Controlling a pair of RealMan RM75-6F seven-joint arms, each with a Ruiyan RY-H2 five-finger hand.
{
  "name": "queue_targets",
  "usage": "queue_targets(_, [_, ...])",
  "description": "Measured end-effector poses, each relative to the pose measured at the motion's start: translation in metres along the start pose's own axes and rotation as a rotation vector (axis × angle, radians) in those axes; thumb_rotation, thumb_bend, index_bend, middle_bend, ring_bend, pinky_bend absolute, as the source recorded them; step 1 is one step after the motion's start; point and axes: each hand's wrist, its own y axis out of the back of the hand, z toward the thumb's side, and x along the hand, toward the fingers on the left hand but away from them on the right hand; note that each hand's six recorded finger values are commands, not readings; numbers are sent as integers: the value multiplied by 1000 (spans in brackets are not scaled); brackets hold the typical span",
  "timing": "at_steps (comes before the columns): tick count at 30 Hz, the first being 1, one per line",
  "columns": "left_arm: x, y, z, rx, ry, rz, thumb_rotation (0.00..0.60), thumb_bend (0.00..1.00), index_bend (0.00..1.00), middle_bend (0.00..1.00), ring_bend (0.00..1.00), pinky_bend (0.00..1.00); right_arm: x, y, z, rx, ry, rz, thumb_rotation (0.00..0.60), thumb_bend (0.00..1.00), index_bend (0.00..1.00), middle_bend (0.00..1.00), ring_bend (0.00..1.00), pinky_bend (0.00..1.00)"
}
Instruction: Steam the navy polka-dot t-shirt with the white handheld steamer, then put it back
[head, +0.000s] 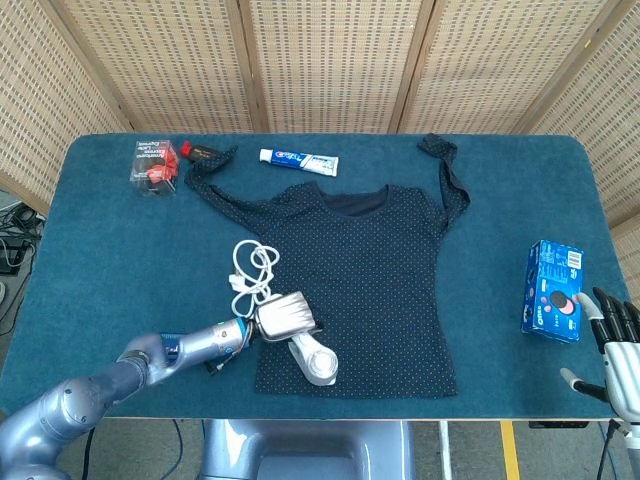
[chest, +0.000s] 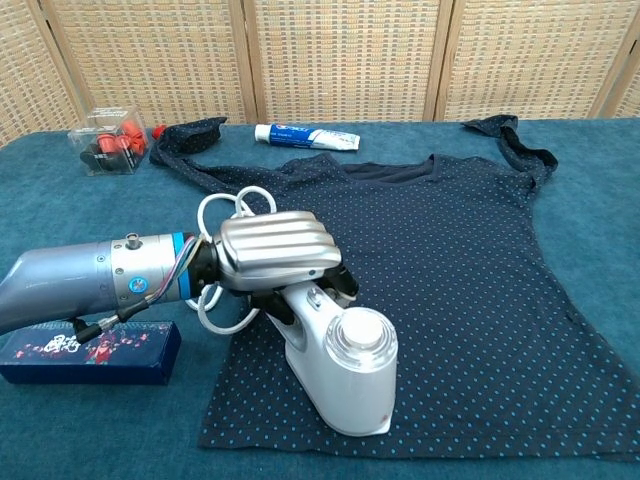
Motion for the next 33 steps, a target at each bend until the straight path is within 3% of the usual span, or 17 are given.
queue_targets(4, [2, 0, 8, 31, -35, 0, 600, 739, 1000, 875, 767, 849, 0, 1, 0, -1, 0, -2, 600, 0, 30, 0, 0, 0])
queue_targets(11, [3, -5, 4, 70, -26, -16, 600, 738, 1000, 875, 767, 849, 0, 0, 0, -2, 1, 0, 600, 0, 30, 0, 0, 0])
queue_targets(33, [-26, -11, -74, 95, 218, -43, 600, 737, 1000, 875, 767, 849, 0, -2, 2, 1, 5, 9, 600, 0, 30, 0, 0, 0])
